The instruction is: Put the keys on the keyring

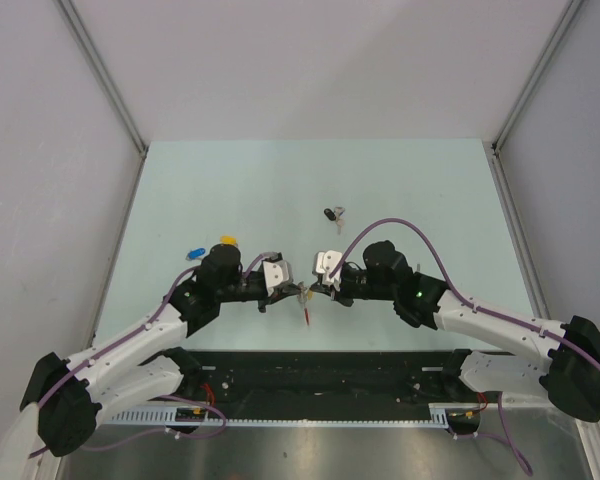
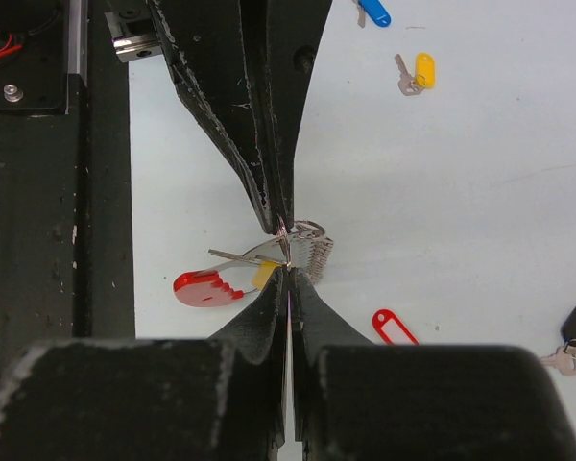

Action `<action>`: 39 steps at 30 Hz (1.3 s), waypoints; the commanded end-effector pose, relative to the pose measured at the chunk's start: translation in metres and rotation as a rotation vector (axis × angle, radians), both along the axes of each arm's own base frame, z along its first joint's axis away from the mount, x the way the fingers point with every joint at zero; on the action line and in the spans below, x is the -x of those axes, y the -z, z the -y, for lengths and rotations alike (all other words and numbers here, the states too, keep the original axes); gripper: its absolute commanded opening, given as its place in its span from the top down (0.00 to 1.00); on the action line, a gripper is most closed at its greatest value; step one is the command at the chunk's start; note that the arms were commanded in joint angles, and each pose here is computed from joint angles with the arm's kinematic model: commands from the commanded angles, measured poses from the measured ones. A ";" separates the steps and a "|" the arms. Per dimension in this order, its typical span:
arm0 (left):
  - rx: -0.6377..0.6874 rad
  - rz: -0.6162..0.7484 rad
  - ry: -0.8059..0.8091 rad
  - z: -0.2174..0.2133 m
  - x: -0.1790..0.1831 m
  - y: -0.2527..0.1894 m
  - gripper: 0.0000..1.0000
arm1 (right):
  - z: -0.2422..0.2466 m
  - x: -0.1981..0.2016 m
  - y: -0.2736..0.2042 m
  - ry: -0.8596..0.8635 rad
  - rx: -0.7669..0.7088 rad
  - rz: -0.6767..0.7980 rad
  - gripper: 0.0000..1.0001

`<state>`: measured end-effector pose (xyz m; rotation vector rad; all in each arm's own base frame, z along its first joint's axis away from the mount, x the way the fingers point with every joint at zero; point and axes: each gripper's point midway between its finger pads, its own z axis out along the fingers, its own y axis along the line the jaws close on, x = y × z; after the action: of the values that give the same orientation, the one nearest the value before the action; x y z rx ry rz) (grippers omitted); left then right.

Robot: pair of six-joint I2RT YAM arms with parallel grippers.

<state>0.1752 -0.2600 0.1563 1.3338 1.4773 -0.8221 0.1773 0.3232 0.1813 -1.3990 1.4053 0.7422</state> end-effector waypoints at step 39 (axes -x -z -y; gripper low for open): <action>0.020 0.054 0.043 0.005 0.002 -0.010 1.00 | -0.008 -0.003 -0.030 -0.014 -0.067 0.035 1.00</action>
<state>0.1735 -0.2609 0.1564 1.3407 1.4713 -0.8294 0.1745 0.3247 0.1816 -1.4095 1.3975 0.7606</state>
